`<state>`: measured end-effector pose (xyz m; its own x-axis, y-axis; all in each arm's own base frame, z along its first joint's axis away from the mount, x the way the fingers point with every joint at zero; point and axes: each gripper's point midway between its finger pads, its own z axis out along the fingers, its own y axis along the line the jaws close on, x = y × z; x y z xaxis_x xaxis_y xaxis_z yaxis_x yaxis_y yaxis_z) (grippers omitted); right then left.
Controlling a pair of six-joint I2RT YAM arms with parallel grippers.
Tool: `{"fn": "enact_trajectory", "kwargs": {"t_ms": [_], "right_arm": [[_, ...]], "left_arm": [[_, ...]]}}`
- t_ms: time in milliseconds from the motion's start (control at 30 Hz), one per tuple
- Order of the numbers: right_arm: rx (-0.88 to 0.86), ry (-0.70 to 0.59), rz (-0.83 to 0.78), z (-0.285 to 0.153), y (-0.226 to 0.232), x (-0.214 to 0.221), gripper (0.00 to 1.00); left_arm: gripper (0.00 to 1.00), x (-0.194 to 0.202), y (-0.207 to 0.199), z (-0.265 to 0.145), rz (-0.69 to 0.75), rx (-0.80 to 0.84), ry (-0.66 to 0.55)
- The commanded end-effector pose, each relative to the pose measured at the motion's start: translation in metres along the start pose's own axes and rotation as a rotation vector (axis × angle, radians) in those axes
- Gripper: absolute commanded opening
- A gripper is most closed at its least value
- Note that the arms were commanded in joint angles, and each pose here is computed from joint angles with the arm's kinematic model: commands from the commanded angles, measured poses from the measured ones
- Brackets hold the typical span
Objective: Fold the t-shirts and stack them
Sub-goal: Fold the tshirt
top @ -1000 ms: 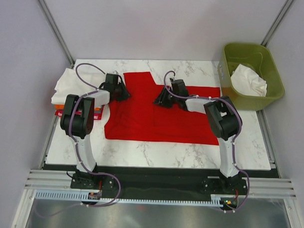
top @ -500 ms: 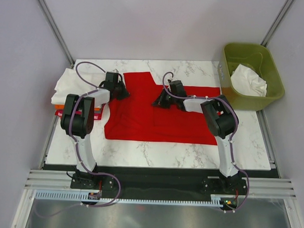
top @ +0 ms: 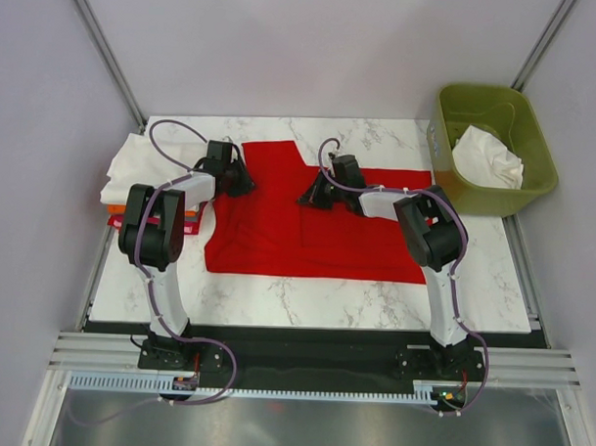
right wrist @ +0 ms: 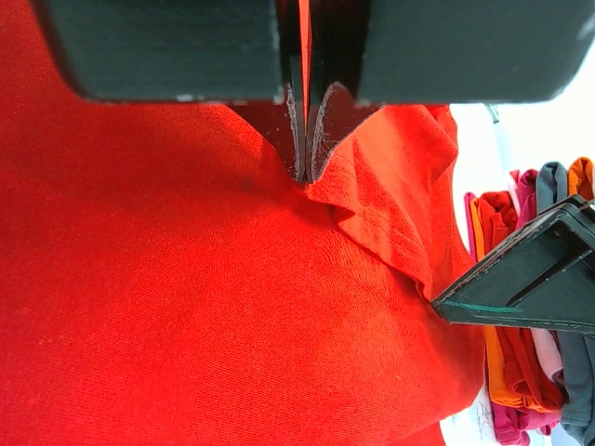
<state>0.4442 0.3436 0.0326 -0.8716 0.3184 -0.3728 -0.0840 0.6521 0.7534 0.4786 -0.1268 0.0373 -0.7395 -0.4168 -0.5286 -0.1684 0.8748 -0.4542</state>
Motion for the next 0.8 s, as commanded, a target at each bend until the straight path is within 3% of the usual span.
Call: {"fn": "enact_trajectory", "kwargs": {"t_ms": [0, 367, 600, 767], "right_arm": [[-0.041, -0.032, -0.034, -0.005, 0.019, -0.011, 0.0], [-0.044, -0.029, -0.029, -0.004, 0.018, -0.01, 0.0], [-0.045, -0.031, -0.025, -0.005, 0.017, -0.012, 0.0], [-0.045, -0.031, -0.024, -0.006, 0.017, -0.012, 0.0]], "left_arm": [[0.37, -0.011, -0.006, -0.013, 0.063, 0.004, -0.032], [0.41, -0.006, 0.003, -0.013, 0.113, -0.073, -0.043], [0.14, -0.004, -0.001, -0.014, 0.119, -0.058, -0.035], [0.04, -0.011, -0.003, -0.019, 0.122, -0.062, -0.057]]}}
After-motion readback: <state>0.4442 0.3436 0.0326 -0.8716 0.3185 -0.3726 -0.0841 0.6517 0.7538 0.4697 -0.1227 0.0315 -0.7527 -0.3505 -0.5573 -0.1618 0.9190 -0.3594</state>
